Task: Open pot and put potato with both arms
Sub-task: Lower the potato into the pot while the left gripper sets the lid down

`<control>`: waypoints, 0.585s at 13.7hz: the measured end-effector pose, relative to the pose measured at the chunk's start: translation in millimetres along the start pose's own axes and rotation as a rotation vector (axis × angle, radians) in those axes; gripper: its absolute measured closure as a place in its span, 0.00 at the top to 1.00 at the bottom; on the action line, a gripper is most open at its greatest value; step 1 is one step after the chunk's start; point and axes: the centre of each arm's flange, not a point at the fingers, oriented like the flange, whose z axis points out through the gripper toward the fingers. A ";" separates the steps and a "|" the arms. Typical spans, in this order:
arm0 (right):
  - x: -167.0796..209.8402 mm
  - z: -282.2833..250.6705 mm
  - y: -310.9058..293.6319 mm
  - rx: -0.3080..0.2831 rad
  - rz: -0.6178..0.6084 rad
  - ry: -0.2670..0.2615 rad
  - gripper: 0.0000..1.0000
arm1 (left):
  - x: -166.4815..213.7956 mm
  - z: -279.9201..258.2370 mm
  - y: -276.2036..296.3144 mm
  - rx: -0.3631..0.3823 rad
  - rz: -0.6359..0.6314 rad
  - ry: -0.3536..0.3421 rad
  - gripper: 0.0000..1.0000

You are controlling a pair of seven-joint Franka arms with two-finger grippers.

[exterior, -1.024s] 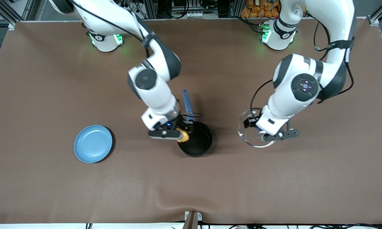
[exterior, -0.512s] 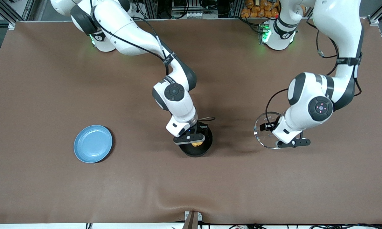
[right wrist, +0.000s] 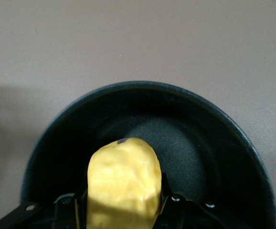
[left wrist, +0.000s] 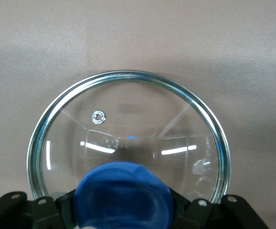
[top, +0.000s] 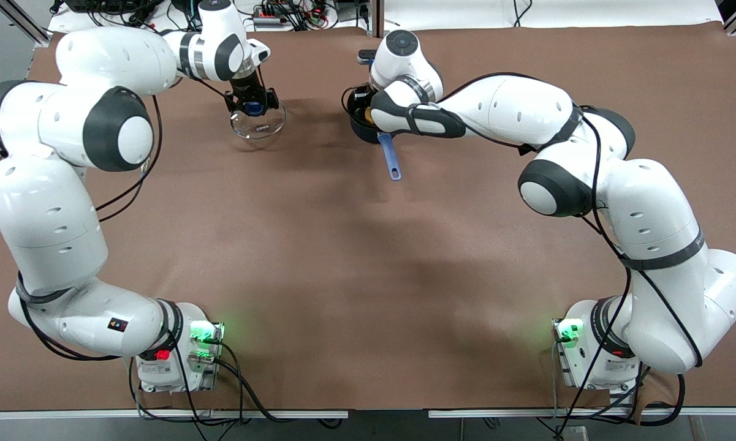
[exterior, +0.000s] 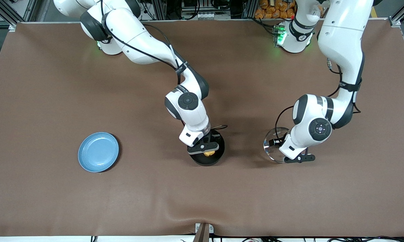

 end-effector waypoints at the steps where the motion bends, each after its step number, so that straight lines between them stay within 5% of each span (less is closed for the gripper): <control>1: -1.8 4.6 0.8 -0.001 -0.001 -0.001 0.56 | -0.1 3.6 -0.5 0.009 0.007 -0.003 0.44; 4: -6.5 14.7 0.6 0.001 -0.005 0.001 0.56 | 2.5 7.5 -6.8 0.027 0.015 0.003 0.44; 8: -9.5 20.8 0.7 0.001 -0.008 0.000 0.56 | 4.6 10.7 -10.4 0.028 0.031 0.008 0.81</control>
